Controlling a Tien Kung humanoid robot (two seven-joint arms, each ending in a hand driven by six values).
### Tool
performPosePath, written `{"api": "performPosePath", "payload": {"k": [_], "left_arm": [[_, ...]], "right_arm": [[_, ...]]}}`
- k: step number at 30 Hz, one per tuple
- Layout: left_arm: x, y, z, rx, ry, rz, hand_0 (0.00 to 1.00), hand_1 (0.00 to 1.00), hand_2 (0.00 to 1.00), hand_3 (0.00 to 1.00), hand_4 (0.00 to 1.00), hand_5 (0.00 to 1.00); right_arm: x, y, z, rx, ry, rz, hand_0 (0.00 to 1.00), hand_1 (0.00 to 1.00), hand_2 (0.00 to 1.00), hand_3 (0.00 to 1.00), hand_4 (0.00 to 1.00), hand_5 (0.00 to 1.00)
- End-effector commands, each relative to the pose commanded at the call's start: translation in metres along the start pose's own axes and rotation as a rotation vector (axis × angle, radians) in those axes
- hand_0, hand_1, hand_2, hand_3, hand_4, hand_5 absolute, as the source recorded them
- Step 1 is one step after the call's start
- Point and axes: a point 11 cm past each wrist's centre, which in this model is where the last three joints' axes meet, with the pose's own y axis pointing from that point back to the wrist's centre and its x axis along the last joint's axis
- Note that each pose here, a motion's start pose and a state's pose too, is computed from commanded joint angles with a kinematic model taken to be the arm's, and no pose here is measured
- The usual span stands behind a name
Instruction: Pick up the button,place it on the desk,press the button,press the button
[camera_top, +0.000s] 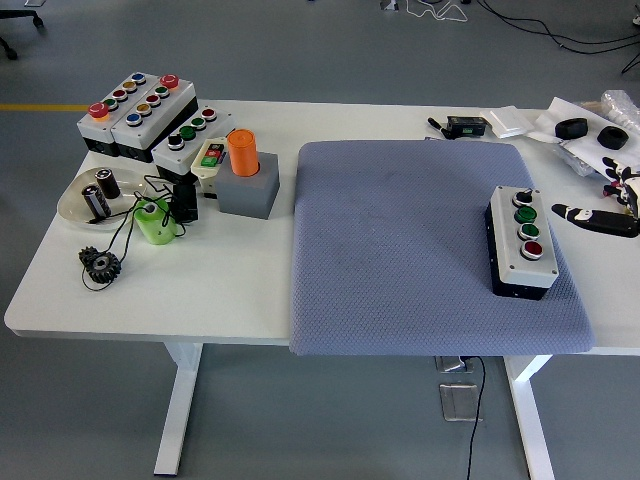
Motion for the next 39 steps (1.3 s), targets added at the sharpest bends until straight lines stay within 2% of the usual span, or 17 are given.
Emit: {"api": "performPosePath", "payload": {"k": [10, 16, 24, 29, 33, 34, 39], "left_arm": [[-0.001, 0.000, 0.001, -0.004, 0.019, 0.004, 0.698, 0.756, 0.771, 0.635, 0.427, 0.998], [0.000, 0.000, 0.002, -0.006, 0.020, 0.005, 0.699, 0.756, 0.771, 0.632, 0.428, 0.998], [0.000, 0.000, 0.003, -0.007, 0.020, 0.010, 0.698, 0.755, 0.768, 0.624, 0.428, 0.998], [0.000, 0.000, 0.004, -0.009, 0.023, 0.015, 0.698, 0.750, 0.768, 0.618, 0.427, 0.998], [0.000, 0.000, 0.004, -0.011, 0.024, 0.017, 0.698, 0.750, 0.768, 0.618, 0.427, 0.998], [0.000, 0.000, 0.004, -0.010, 0.024, 0.017, 0.698, 0.749, 0.766, 0.616, 0.429, 0.998], [0.000, 0.000, 0.004, -0.009, 0.024, 0.017, 0.698, 0.749, 0.766, 0.616, 0.429, 0.998]], "right_arm": [[-0.025, 0.002, -0.006, -0.005, 0.068, 0.062, 0.998, 0.964, 0.998, 0.998, 0.919, 0.323], [-0.042, 0.005, -0.012, -0.010, 0.097, 0.035, 0.998, 0.961, 0.998, 0.998, 0.917, 0.326], [-0.067, 0.002, -0.009, -0.066, 0.134, -0.010, 0.977, 0.949, 0.998, 0.998, 0.901, 0.301], [-0.068, -0.002, -0.003, -0.134, 0.194, 0.014, 0.954, 0.943, 0.998, 0.998, 0.892, 0.287], [-0.073, -0.005, -0.004, -0.135, 0.217, 0.002, 0.954, 0.943, 0.998, 0.998, 0.892, 0.287], [-0.074, -0.006, -0.005, -0.135, 0.220, 0.000, 0.935, 0.936, 0.998, 0.998, 0.869, 0.244], [-0.078, -0.010, -0.010, -0.126, 0.254, 0.002, 0.935, 0.936, 0.998, 0.998, 0.869, 0.244]]}}
